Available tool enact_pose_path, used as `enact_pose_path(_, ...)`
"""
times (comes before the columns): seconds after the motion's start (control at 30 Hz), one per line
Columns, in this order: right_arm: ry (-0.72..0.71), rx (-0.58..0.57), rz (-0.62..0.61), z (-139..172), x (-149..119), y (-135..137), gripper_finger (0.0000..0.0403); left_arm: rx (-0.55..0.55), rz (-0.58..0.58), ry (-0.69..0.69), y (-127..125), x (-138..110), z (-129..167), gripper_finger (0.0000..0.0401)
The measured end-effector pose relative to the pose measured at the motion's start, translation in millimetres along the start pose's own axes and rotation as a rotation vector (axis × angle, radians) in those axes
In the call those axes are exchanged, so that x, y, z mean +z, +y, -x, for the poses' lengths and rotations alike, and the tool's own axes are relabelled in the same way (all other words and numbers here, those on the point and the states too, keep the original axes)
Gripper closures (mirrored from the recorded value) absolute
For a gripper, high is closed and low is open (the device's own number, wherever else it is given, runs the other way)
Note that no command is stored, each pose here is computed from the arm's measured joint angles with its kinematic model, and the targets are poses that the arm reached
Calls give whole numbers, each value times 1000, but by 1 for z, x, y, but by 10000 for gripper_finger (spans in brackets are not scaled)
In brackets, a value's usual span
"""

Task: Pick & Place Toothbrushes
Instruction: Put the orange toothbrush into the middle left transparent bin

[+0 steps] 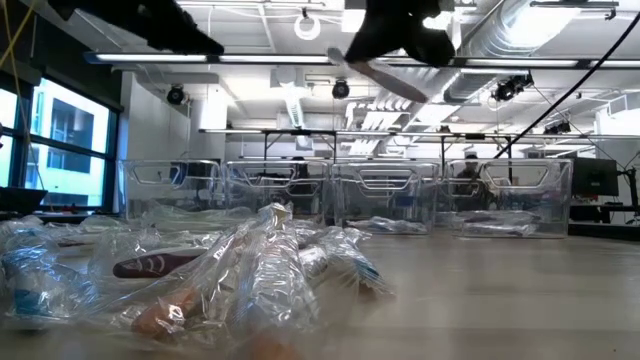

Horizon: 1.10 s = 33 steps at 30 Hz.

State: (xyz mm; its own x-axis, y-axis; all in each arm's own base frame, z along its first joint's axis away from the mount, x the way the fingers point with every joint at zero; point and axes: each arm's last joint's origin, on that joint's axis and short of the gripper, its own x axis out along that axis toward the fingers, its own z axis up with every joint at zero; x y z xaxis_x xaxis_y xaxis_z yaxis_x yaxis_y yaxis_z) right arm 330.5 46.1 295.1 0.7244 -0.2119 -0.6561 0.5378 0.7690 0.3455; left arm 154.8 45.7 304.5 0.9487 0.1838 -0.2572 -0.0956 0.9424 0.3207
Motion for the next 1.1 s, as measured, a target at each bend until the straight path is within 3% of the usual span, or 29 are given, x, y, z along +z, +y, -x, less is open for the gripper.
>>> enact_pose_path(0.2,-118,74,144,6,28,-9,399,18,24,-51,4,4,-19,401)
enact_pose_path(0.4,-141,133,222,2,45,-20,399,20,14,-109,7,6,-48,395)
enact_pose_path(0.63,-211,182,301,1,59,-24,399,-44,12,-246,9,10,-73,325)
enact_pose_path(0.8,-322,236,383,4,69,-19,399,-99,139,-283,8,8,-86,277)
enact_pose_path(1.1,-430,218,490,7,80,-21,399,-234,152,-357,5,5,-104,265)
